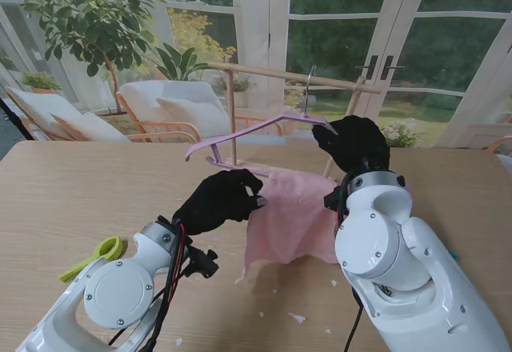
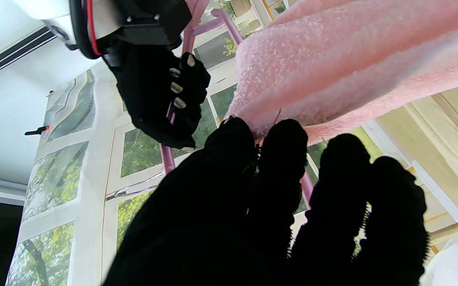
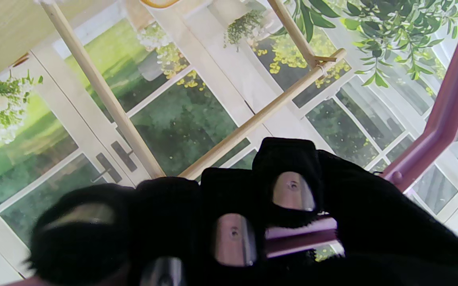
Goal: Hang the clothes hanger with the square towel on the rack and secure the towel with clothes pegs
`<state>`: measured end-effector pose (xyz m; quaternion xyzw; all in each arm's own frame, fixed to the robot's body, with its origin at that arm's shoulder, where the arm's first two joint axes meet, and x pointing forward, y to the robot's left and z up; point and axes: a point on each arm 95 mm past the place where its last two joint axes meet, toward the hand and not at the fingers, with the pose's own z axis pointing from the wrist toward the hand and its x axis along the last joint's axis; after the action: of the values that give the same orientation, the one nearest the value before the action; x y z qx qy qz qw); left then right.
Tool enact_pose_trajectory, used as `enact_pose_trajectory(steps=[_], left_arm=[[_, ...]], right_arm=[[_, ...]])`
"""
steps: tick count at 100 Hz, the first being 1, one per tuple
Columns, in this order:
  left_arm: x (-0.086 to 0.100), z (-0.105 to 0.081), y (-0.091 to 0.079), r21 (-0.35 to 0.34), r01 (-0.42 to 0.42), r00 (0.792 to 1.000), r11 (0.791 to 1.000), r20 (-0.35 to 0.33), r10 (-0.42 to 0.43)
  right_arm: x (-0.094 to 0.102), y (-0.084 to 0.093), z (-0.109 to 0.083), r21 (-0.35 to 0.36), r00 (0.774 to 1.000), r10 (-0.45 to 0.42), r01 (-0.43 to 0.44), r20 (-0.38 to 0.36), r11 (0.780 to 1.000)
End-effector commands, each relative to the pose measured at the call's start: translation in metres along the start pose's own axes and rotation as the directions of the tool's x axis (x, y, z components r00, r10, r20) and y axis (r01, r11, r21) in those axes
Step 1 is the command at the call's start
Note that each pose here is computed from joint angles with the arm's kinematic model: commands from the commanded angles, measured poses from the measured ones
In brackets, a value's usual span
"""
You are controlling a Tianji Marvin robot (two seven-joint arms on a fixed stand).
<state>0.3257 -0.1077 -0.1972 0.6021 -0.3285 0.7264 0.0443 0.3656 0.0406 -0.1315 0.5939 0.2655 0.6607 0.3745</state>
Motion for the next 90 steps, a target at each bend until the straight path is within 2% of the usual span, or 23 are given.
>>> enact_pose_trajectory(steps=[1, 29, 48, 76, 90], left_arm=[[0.015, 0.003, -0.004, -0.005, 0.004, 1.000, 1.000, -0.030, -0.004], [0.040, 0.015, -0.018, 0.013, 0.039, 0.998, 0.999, -0.051, -0.039], [0.049, 0.019, -0.030, 0.048, 0.047, 0.996, 0.998, -0.084, -0.042], [0.040, 0.020, -0.052, 0.134, 0.012, 0.996, 0.991, -0.085, 0.000], [0.028, 0.016, -0.062, 0.165, -0.036, 0.997, 0.986, -0.059, 0.046]], right_arm=[[-0.002, -0.005, -0.003, 0.026, 1.000, 0.007, -0.007, 0.005, 1.000], [-0.008, -0.009, -0.005, 0.073, 1.000, 0.021, -0.022, 0.012, 0.997], [-0.010, -0.011, -0.006, 0.105, 0.999, 0.032, -0.033, 0.016, 0.994], [-0.009, -0.004, -0.013, 0.141, 0.995, 0.095, -0.097, 0.020, 0.985], [-0.008, 0.005, -0.015, 0.124, 0.991, 0.132, -0.135, 0.028, 0.983]])
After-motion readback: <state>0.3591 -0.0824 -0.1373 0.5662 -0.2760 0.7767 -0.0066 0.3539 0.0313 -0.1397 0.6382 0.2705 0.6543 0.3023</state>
